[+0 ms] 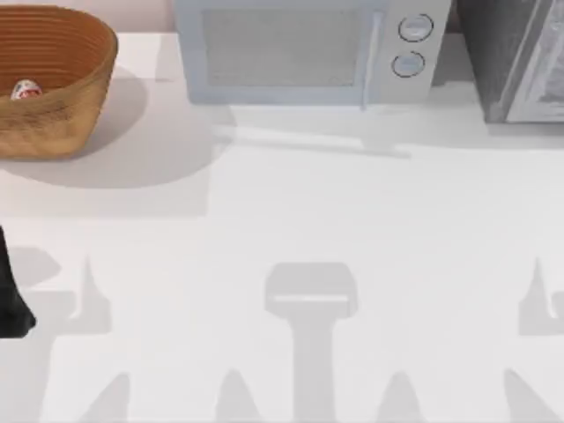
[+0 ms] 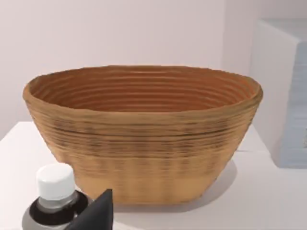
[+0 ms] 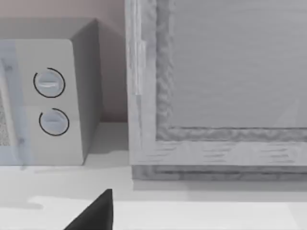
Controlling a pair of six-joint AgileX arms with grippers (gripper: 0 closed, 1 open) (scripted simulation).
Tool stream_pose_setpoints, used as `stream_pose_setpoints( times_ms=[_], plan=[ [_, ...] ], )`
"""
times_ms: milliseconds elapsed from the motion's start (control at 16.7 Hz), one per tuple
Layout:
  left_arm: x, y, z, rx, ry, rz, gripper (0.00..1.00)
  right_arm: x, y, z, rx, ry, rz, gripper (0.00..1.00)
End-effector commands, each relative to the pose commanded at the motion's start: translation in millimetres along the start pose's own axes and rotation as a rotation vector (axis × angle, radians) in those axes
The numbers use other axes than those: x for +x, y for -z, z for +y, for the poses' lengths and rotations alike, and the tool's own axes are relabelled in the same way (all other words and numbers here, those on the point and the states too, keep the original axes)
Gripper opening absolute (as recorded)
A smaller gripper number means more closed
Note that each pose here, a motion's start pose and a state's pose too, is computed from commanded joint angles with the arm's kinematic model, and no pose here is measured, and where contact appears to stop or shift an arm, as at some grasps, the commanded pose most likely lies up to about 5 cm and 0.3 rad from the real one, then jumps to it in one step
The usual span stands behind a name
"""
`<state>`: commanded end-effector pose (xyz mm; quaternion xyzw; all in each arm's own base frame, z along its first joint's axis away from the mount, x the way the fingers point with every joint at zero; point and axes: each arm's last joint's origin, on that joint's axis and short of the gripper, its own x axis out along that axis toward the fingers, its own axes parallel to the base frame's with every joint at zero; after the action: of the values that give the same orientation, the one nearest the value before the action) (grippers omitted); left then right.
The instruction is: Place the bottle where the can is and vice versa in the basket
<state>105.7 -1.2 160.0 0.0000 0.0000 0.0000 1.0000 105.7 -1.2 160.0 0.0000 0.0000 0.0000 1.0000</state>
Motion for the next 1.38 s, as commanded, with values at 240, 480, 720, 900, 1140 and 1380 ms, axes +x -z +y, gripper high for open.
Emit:
stream_pose_setpoints(
  times_ms=[240,480,720,900,1140,1380],
  plan=[
    [0.0,-5.8,0.1,0.001,0.001,0.013,1.00,0.0,0.0,0.0,0.000,0.000,0.000,1.00],
    [3.9,-42.9,0.9,0.008,0.009,0.099,1.00,0.0,0.0,0.0,0.000,0.000,0.000,1.00],
    [26.0,-103.8,3.4,0.014,0.023,0.248,1.00,0.0,0.0,0.0,0.000,0.000,0.000,1.00],
    [63.3,-152.8,7.5,0.014,0.038,0.389,1.00,0.0,0.0,0.0,0.000,0.000,0.000,1.00],
    [141.8,-200.5,18.2,0.000,0.062,0.600,1.00,0.0,0.0,0.0,0.000,0.000,0.000,1.00],
    [237.2,-208.2,35.3,-0.030,0.091,0.817,1.00,0.0,0.0,0.0,0.000,0.000,0.000,1.00]
  ],
)
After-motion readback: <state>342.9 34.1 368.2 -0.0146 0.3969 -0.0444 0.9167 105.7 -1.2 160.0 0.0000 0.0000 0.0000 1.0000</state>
